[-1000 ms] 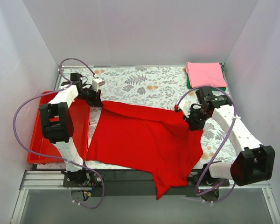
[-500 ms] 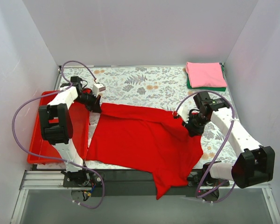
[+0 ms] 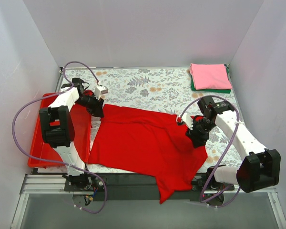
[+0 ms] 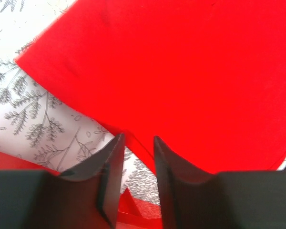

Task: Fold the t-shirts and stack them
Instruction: Fold the tshirt

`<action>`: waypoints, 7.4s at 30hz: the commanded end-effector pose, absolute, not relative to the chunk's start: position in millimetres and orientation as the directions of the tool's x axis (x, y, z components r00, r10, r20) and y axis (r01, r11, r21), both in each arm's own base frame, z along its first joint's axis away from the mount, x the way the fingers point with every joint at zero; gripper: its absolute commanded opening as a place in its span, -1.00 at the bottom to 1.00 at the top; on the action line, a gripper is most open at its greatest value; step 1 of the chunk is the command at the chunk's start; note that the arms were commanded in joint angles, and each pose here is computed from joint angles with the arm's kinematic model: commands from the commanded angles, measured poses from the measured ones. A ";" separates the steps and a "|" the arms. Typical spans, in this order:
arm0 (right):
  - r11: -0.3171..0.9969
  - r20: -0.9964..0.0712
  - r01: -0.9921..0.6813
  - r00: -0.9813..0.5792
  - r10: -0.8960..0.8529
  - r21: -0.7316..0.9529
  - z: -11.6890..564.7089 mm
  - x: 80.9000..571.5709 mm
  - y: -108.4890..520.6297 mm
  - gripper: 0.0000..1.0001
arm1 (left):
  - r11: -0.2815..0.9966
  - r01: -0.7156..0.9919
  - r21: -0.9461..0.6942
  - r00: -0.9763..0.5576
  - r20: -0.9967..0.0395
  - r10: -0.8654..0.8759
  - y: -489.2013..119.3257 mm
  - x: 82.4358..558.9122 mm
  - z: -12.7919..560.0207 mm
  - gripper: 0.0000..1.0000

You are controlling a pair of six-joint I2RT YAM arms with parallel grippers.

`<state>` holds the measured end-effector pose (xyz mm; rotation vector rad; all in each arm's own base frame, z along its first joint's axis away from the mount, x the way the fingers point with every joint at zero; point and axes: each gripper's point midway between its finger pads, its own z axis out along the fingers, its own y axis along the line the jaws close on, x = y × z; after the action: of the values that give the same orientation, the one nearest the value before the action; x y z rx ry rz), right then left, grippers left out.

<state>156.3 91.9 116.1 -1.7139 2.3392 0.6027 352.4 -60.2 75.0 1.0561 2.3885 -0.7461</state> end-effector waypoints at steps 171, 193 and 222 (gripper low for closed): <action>0.666 -0.207 -0.680 -0.730 -0.651 0.306 122.6 216.0 45.1 -0.97 | 0.898 0.347 -0.271 -0.909 -0.333 0.251 -81.0 380.5 69.1 -1.00; 0.562 -0.191 -0.710 -0.677 -0.711 0.424 110.1 165.2 67.7 -0.97 | 0.903 0.355 -0.243 -0.904 -0.336 0.265 -75.5 378.3 75.4 -1.00; 0.781 -0.369 -0.560 -0.813 -0.451 0.277 114.3 331.3 42.4 -0.58 | 0.835 0.436 -0.337 -0.826 -0.517 0.223 -119.0 434.3 102.5 -0.23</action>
<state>295.4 41.9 124.1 -0.8949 2.7074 0.6143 412.9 -96.3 95.4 0.5011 2.6294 -0.5539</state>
